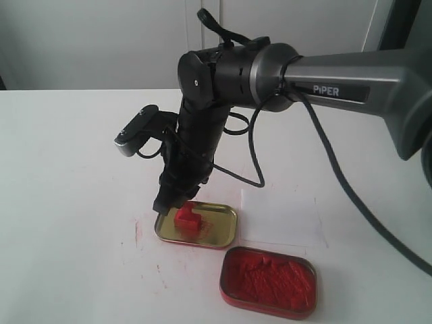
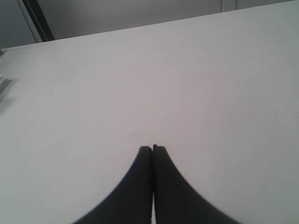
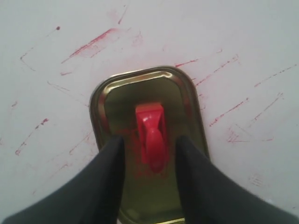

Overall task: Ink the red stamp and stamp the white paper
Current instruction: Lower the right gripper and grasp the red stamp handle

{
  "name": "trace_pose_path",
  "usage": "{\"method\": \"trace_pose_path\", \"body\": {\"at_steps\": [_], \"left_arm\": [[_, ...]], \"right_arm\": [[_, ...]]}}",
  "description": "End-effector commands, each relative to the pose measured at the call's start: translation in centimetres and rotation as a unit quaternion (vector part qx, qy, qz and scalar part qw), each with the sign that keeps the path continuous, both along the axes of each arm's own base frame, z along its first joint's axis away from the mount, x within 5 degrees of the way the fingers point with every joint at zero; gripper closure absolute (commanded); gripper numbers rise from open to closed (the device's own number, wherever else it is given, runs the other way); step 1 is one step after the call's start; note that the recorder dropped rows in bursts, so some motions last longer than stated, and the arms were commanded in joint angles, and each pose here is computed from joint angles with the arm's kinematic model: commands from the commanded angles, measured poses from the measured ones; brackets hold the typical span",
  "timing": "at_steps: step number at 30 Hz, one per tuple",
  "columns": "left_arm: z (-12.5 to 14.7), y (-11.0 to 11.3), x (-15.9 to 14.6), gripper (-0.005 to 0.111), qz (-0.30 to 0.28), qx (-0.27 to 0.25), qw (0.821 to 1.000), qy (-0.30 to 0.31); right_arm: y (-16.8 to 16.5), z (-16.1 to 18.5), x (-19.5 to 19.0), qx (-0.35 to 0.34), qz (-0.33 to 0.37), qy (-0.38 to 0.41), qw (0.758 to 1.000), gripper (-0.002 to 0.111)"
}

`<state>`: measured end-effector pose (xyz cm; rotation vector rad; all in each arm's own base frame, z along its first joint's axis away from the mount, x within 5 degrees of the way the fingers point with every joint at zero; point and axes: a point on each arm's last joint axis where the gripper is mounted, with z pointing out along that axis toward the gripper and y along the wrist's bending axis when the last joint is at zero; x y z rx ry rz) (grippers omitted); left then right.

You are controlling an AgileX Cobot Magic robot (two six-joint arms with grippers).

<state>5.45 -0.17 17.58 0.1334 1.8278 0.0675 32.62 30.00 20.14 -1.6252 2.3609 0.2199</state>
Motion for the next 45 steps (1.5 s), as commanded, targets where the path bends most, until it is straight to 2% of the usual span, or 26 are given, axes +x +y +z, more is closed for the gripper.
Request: {"method": "trace_pose_path", "body": {"at_steps": [1, 11, 21, 30, 39, 45], "left_arm": [[-0.1, 0.0, 0.0, 0.107, 0.001, -0.001, 1.0, 0.0], [-0.1, 0.0, 0.0, 0.107, 0.001, -0.001, 1.0, 0.0], [-0.1, 0.0, 0.0, 0.107, 0.001, -0.001, 1.0, 0.0], [-0.1, 0.0, 0.0, 0.107, 0.001, -0.001, 1.0, 0.0], [-0.1, 0.0, 0.0, 0.107, 0.001, -0.001, 1.0, 0.0], [-0.1, 0.0, 0.0, 0.107, 0.001, -0.001, 1.0, 0.0]], "right_arm": [[0.2, -1.4, 0.3, -0.014, 0.008, 0.005, 1.0, 0.073], [0.2, -3.3, 0.5, -0.034, 0.011, 0.015, 0.999, 0.073], [0.4, -3.6, 0.7, -0.027, 0.009, 0.009, 1.0, 0.074], [0.4, -3.9, 0.7, -0.032, 0.01, 0.014, 0.999, 0.108], [0.3, -3.1, 0.7, -0.025, -0.006, 0.011, 1.0, 0.108], [-0.1, -0.8, 0.3, -0.01, -0.045, 0.01, 0.999, 0.108]]}}
